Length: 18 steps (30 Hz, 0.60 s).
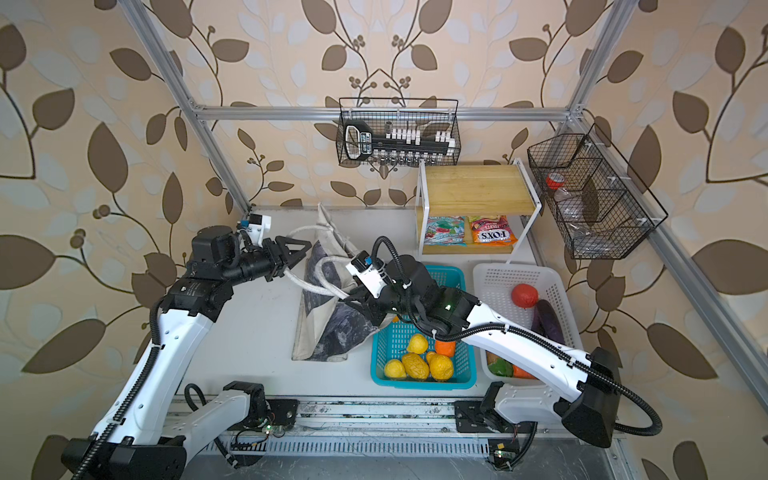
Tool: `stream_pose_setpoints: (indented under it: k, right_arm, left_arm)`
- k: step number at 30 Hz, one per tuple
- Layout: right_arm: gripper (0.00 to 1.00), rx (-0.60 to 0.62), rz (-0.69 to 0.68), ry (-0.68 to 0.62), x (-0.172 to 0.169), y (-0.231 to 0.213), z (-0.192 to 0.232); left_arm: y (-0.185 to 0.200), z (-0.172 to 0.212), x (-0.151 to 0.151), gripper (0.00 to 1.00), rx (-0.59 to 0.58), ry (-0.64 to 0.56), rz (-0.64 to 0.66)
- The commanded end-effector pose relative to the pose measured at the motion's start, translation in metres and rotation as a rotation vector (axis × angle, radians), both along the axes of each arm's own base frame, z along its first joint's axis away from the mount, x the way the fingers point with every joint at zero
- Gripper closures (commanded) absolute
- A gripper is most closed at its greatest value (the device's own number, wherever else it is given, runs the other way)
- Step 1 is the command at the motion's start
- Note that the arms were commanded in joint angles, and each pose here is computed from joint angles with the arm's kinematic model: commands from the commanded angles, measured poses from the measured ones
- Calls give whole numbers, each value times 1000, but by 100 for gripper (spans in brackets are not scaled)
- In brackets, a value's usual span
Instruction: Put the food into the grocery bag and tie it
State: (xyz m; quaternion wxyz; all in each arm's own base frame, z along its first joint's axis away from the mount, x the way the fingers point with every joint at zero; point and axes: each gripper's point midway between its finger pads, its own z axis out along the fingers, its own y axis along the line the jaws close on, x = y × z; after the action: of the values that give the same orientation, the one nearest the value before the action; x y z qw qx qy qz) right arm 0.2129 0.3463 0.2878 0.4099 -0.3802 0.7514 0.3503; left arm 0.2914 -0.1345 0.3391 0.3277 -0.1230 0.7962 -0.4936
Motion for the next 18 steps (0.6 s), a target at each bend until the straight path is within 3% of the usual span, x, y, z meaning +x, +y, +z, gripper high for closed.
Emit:
stream_pose_setpoints:
  k: [1, 3, 5, 10, 13, 18]
  right_arm:
    - [81, 18, 14, -29, 2, 9, 9]
    - [93, 15, 12, -32, 4, 12, 10]
    - [99, 5, 10, -42, 5, 13, 11]
    - [100, 13, -4, -68, 11, 16, 19]
    - [100, 34, 2, -57, 13, 23, 18]
    - [100, 81, 0, -74, 15, 32, 25]
  left_arm:
    - [6, 26, -11, 24, 49, -117, 27]
    - [13, 26, -14, 16, 85, -131, 65]
    - [18, 28, -18, 16, 108, -140, 97]
    - [29, 49, -23, 37, 167, -183, 145]
    - [13, 78, -20, 45, 117, -212, 64]
    - [-42, 86, -7, 43, 121, -187, -95]
